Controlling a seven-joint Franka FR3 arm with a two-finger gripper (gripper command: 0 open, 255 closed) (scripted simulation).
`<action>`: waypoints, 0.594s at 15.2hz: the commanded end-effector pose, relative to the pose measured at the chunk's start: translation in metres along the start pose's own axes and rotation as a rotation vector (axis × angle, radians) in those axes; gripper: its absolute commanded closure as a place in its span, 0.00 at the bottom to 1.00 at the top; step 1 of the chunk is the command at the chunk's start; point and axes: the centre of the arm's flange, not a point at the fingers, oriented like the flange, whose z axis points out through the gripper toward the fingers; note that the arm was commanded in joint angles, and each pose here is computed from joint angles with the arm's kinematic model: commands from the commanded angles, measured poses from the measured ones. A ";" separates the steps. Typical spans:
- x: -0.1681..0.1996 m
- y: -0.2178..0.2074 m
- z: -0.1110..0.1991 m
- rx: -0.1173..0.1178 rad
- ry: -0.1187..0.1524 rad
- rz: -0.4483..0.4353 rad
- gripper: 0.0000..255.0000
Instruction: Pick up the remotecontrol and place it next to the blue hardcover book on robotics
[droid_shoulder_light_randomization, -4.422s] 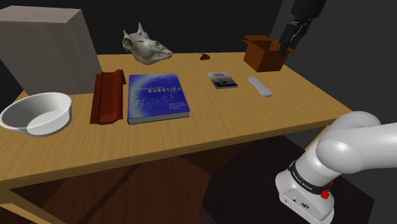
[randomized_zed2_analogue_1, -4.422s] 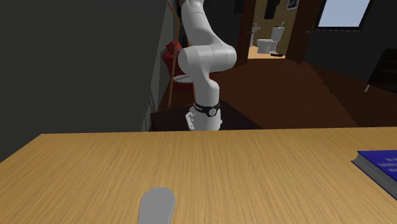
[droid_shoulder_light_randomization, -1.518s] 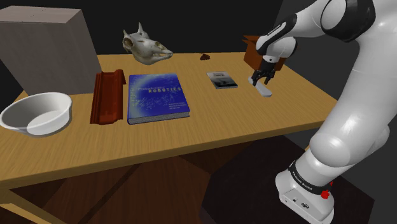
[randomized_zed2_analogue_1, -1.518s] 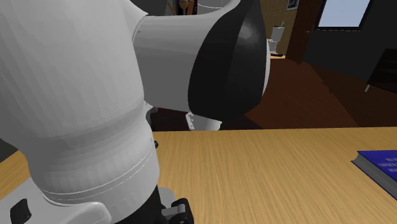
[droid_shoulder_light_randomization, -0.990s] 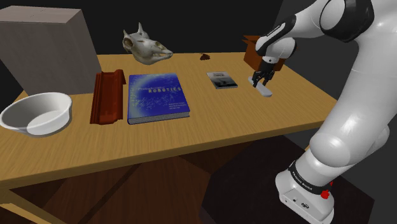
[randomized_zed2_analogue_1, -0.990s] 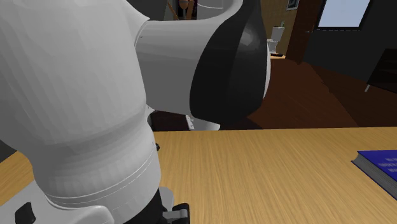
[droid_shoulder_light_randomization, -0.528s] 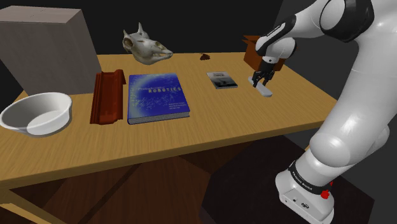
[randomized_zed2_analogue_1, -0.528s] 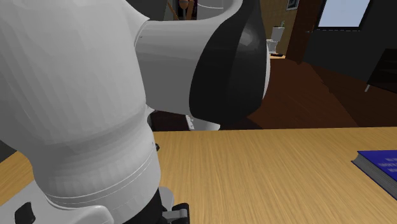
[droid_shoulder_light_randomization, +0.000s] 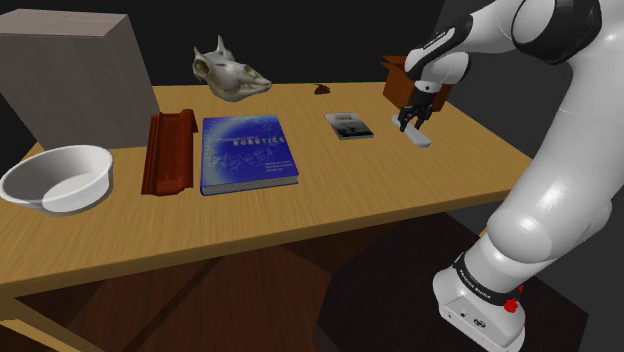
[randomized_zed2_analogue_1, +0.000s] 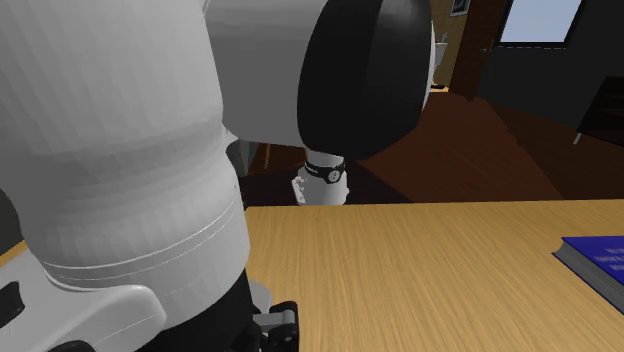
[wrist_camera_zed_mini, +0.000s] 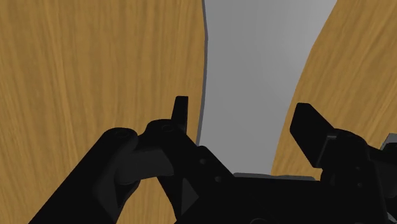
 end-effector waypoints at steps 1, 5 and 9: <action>0.000 0.001 -0.011 0.000 0.000 0.000 1.00; 0.000 0.001 -0.032 0.000 0.000 0.000 1.00; -0.001 0.000 -0.054 0.000 0.000 0.000 1.00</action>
